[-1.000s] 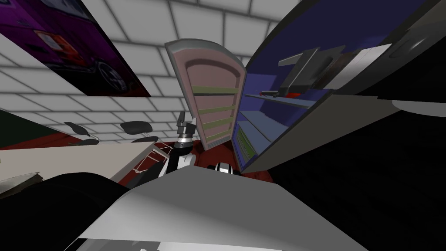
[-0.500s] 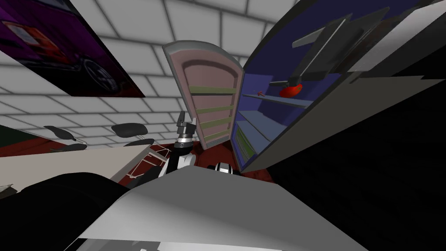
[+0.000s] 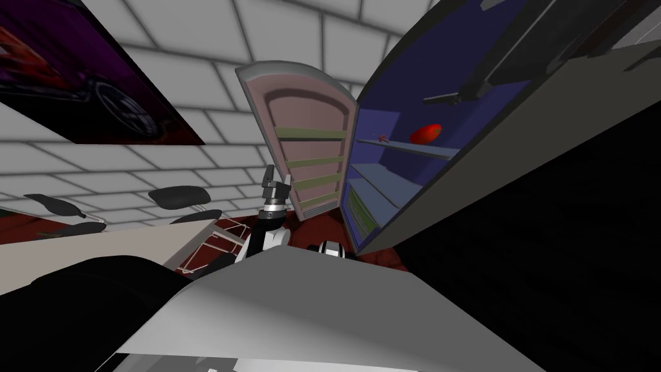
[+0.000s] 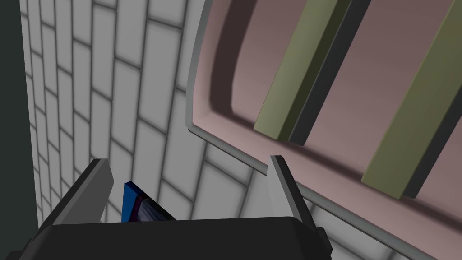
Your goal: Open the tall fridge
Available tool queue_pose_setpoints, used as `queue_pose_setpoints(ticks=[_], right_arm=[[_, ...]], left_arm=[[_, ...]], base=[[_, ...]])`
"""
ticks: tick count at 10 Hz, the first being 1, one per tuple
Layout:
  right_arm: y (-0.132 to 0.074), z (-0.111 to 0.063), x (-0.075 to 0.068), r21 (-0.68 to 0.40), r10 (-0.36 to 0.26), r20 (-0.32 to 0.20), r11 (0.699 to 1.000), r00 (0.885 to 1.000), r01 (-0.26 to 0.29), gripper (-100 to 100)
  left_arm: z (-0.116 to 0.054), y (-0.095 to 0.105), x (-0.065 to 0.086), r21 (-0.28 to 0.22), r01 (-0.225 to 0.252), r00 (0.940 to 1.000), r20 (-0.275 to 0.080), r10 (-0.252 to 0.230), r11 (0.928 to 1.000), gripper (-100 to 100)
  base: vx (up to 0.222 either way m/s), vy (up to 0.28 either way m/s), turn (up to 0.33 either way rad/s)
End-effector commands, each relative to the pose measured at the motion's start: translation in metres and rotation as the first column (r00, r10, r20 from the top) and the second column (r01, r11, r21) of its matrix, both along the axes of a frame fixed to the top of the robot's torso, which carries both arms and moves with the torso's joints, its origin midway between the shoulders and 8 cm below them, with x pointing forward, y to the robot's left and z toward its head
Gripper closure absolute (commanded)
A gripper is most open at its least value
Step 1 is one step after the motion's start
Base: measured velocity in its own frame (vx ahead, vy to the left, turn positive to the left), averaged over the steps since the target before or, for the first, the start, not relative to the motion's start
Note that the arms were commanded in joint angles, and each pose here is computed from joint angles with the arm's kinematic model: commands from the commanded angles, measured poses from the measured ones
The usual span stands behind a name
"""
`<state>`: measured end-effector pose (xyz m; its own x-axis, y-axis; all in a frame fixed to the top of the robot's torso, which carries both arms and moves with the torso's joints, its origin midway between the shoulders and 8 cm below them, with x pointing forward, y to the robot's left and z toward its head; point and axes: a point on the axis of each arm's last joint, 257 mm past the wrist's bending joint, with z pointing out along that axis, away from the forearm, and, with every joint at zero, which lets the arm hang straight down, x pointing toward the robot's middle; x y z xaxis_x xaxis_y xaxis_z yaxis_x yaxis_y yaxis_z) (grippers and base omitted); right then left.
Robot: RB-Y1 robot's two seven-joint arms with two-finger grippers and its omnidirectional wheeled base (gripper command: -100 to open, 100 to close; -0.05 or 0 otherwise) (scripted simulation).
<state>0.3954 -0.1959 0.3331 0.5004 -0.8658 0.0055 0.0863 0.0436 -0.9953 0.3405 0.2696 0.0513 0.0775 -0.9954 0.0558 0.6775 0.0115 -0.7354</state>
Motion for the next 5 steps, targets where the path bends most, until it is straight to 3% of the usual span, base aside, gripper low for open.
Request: queue_pose_setpoints(ticks=[1,4,5], right_arm=[[-0.007,0.020,-0.008,-0.056,-0.047,0.067,0.997,0.997,0.051,-100],[-0.014,0.042,-0.019,-0.117,-0.094,0.147,0.987,0.985,0.112,-100],[-0.013,0.037,-0.017,-0.104,-0.085,0.130,0.990,0.988,0.099,-100]], left_arm=[[0.000,0.000,0.000,0.000,0.000,1.0000,0.000,0.000,1.0000,0],[0.000,0.000,0.000,0.000,0.000,1.0000,0.000,0.000,1.0000,0],[0.000,0.000,0.000,0.000,0.000,1.0000,0.000,0.000,1.0000,0]], base=[[0.006,0.017,-0.050],[0.007,0.021,-0.052],[0.003,0.011,-0.012]])
